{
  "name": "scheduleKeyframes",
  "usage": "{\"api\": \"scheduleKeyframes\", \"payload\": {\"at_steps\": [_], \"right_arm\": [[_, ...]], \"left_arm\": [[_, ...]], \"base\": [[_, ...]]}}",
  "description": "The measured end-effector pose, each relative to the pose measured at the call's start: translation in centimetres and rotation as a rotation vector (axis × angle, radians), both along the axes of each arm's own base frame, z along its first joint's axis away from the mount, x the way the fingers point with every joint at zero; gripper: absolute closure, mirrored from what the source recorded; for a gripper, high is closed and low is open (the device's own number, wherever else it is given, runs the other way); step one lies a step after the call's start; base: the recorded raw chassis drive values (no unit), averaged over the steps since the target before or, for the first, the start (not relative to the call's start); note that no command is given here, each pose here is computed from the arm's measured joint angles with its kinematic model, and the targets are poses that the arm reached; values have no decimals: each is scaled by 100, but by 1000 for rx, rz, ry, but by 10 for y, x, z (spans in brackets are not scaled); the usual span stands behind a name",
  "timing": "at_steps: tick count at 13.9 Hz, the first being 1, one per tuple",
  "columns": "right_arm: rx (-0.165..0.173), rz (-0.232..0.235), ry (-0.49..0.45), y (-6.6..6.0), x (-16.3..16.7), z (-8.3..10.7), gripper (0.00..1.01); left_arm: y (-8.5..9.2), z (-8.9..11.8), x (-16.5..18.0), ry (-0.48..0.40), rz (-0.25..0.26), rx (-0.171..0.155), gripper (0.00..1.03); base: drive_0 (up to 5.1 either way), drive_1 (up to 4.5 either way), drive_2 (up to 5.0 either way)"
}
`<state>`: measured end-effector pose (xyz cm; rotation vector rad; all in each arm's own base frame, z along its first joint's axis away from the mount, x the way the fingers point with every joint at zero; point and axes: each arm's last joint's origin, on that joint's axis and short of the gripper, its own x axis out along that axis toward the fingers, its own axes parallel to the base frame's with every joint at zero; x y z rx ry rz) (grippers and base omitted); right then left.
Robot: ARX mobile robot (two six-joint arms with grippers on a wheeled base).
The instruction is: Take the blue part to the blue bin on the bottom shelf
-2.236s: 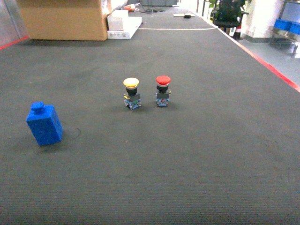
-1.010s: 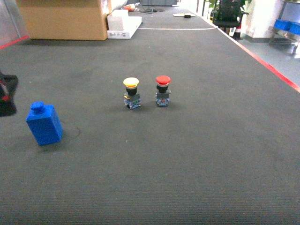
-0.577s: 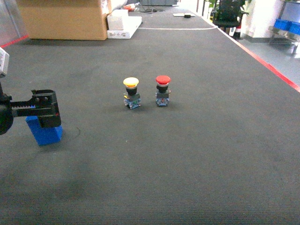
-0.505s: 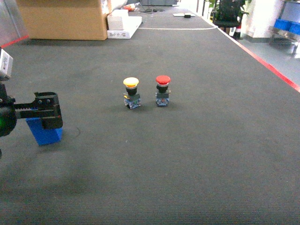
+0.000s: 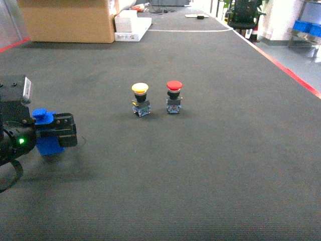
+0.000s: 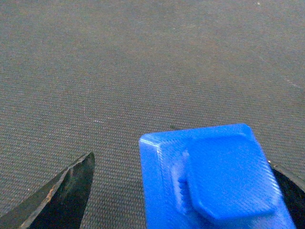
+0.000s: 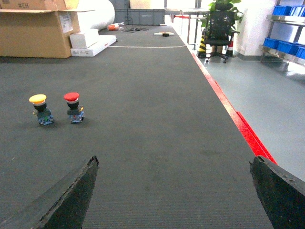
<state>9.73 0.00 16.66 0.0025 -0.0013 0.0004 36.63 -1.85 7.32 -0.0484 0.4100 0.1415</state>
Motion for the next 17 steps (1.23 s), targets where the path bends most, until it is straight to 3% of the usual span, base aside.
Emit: {"api": "scheduleKeyframes", "payload": {"at_steps": [2,4,6,10,13,16,17], "right_arm": [[0,0,0,0,0,0,3],[0,0,0,0,0,0,3],[0,0,0,0,0,0,3],[0,0,0,0,0,0,3],[0,0,0,0,0,0,3],[0,0,0,0,0,0,3],[0,0,0,0,0,0,3]], "left_arm": [[2,-5,10,-11,6,-8,5],[2,-5,15,-29,2,-7,34],[2,-4,17,-34,5,0,55],[2,3,7,-50,-8,24,59],[7,49,-30,-164,-15,59,59],[10,91,-98,-191,-40,78,59],[8,113,-123,-239,-46,77,59]], "base": [[0,0,0],[0,0,0],[0,0,0],[0,0,0],[0,0,0],[0,0,0],[0,0,0]]}}
